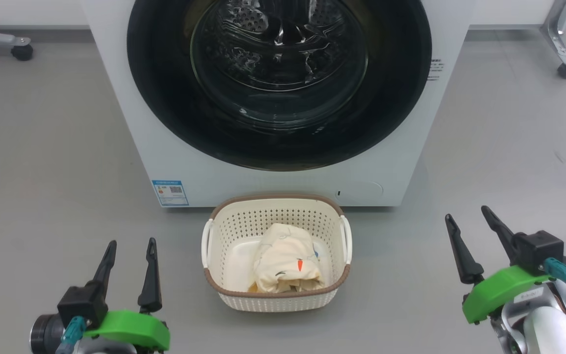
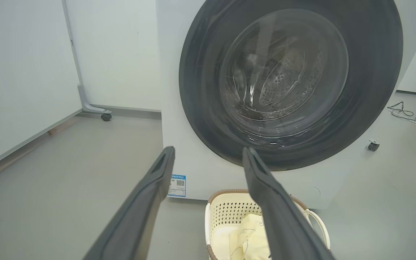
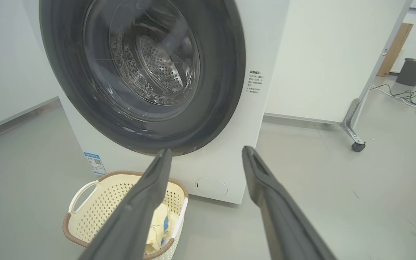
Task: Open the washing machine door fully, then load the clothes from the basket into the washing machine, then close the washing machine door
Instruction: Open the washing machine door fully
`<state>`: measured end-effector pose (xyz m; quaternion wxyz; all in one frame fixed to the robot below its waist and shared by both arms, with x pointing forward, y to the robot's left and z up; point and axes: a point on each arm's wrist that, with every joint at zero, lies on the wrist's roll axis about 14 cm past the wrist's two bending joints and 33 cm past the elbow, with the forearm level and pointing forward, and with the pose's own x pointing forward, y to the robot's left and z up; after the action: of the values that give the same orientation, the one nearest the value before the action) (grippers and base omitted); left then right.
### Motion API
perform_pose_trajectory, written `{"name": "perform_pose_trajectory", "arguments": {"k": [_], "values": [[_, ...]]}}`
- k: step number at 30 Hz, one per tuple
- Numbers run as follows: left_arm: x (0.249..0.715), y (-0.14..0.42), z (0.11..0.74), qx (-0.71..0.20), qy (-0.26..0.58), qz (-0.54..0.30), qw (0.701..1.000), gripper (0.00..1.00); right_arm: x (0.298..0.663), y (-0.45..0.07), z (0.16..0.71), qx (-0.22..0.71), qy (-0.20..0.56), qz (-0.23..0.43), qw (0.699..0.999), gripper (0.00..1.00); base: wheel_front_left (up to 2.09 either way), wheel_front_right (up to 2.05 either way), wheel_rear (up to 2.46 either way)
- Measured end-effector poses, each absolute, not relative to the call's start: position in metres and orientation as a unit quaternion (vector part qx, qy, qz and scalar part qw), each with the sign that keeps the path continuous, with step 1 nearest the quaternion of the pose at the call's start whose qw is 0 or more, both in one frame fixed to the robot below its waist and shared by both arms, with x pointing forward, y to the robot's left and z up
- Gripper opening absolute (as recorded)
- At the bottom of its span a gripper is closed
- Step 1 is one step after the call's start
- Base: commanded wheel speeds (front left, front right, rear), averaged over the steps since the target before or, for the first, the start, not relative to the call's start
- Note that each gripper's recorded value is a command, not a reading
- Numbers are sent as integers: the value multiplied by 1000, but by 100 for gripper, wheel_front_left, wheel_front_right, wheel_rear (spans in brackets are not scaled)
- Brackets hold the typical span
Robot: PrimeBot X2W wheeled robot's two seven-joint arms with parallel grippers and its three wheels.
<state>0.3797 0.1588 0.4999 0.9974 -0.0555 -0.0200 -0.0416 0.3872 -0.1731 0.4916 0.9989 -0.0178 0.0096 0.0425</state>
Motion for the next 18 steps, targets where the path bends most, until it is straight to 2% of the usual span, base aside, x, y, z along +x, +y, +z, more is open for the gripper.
{"name": "perform_pose_trajectory", "arguments": {"k": [18], "values": [[385,151,509,-60,-34,-55,996,100,386,-180,489,-13,12,32,999,100,120,120,-239]]}}
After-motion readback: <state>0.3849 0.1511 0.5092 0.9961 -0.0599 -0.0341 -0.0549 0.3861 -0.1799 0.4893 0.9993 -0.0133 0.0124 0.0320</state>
